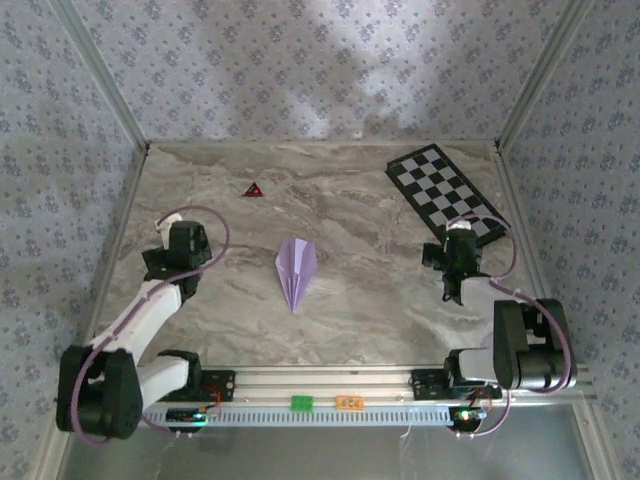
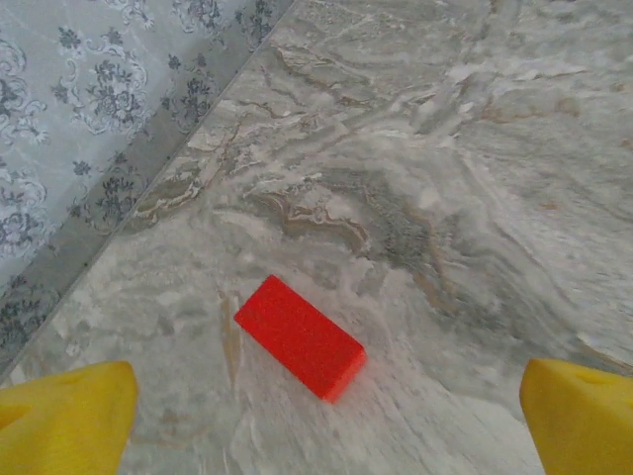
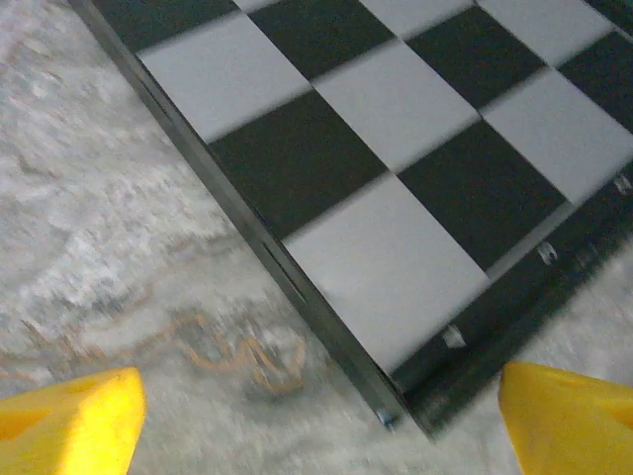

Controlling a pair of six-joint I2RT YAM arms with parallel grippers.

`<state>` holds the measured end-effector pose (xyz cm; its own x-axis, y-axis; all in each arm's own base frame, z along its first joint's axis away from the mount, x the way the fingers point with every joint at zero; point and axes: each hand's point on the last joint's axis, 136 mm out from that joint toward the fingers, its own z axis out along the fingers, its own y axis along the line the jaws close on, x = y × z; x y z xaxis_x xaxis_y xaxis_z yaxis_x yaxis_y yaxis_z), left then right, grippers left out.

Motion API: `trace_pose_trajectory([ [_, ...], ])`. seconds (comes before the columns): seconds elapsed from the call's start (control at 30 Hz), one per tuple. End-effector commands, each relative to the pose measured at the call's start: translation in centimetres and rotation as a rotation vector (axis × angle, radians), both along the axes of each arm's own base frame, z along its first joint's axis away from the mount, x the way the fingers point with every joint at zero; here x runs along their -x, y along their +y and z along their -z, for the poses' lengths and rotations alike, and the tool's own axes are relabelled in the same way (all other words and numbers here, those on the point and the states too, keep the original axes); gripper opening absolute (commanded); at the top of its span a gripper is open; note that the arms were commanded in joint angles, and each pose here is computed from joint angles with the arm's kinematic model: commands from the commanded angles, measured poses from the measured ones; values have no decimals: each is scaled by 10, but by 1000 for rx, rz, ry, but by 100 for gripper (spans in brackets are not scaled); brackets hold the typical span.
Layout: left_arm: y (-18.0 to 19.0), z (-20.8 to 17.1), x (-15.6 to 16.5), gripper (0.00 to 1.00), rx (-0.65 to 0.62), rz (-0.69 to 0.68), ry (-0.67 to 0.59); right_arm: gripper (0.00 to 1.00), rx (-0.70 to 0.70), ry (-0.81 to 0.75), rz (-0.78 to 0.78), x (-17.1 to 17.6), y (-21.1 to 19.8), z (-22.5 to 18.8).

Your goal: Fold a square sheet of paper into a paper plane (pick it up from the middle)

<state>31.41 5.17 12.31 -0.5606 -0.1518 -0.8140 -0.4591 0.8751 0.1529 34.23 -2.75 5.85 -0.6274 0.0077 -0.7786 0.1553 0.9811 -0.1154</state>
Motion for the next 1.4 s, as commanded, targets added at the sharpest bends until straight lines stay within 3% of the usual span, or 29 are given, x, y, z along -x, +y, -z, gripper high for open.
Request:
trace_pose_trajectory([
  [0.0,-4,-4,-34,99,-35,96,-87,94,9,-222,-140,-39,19,-45],
  [0.13,-14,16,-56,99,-34,167,-134,94,-8,-252,-176,-50,24,-40],
  [0.27,-31,7,-74,99,-35,288,-215,94,-45,-265,-160,-51,17,-29],
  [0.43,-37,24,-76,99,-2,364,-256,95,-41,-305,-179,-48,20,-28],
  [0.5,-34,28,-78,98,4,360,-314,100,-39,-298,-167,-49,18,-28],
  [0.57,-27,32,-79,99,35,320,-253,100,-40,-295,-155,-49,16,-27],
  [0.83,-16,32,-78,100,44,278,-271,100,15,-312,-38,-47,0,-30],
  [1.37,-16,32,-78,100,45,277,-269,100,7,-307,-93,-48,9,-29],
])
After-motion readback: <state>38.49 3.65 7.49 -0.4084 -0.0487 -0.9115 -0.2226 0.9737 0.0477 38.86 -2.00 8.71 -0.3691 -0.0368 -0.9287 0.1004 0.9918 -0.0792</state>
